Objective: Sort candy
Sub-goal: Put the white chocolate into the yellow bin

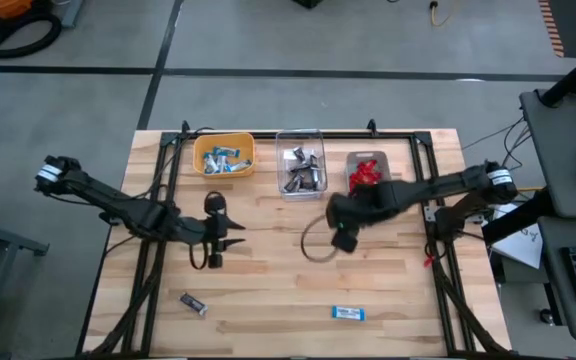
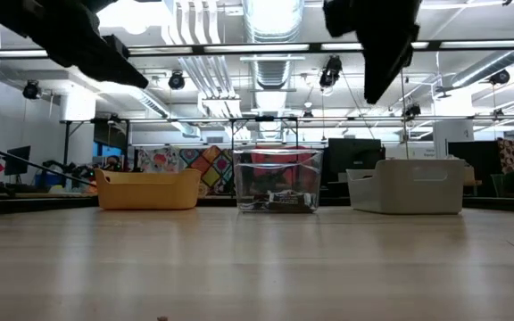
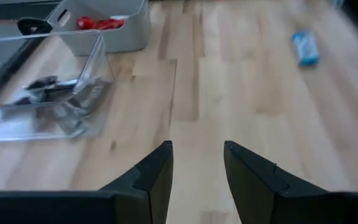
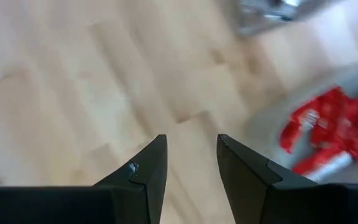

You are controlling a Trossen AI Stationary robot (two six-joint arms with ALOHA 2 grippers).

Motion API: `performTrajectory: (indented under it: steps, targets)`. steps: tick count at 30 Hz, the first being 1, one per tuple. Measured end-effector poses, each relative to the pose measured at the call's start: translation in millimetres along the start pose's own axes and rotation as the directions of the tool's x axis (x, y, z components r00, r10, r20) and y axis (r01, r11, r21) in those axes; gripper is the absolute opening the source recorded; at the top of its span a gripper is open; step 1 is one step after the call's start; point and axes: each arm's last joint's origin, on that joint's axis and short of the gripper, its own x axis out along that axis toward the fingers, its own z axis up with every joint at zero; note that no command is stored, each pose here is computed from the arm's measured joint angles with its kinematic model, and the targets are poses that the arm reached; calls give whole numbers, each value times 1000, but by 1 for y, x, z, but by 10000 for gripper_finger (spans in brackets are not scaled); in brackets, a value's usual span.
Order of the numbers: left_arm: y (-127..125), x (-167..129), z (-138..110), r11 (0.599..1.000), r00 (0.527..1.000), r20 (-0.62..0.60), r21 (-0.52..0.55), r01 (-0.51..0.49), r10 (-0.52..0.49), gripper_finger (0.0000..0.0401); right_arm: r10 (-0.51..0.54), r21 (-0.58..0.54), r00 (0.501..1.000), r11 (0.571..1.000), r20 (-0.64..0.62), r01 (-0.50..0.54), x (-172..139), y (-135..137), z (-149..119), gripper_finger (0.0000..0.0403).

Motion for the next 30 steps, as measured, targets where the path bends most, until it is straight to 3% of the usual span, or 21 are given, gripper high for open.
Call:
performTrajectory:
  steps: [5, 11, 15, 22, 30]
  targets:
    - [-2, 4, 5, 989, 994, -106, 145, -10, 26, 127, 44, -145, 999, 988, 2, -43, -4, 38, -22, 128]
    - [-5, 10, 3, 982, 984, -173, 187, -9, 42, 127, 78, -270, 997, 960, -16, -79, 5, 83, -49, 131]
    - [-6, 12, 2, 982, 982, -182, 186, -10, 44, 127, 76, -242, 996, 966, -46, -85, 25, 110, -62, 139]
    - [-7, 14, 3, 987, 985, -168, 162, -13, 41, 127, 155, -202, 975, 962, -159, -185, 57, 150, -83, 153]
    - [-8, 17, 3, 988, 984, -173, 151, -15, 41, 127, 194, -166, 949, 957, -250, -239, 68, 179, -107, 153]
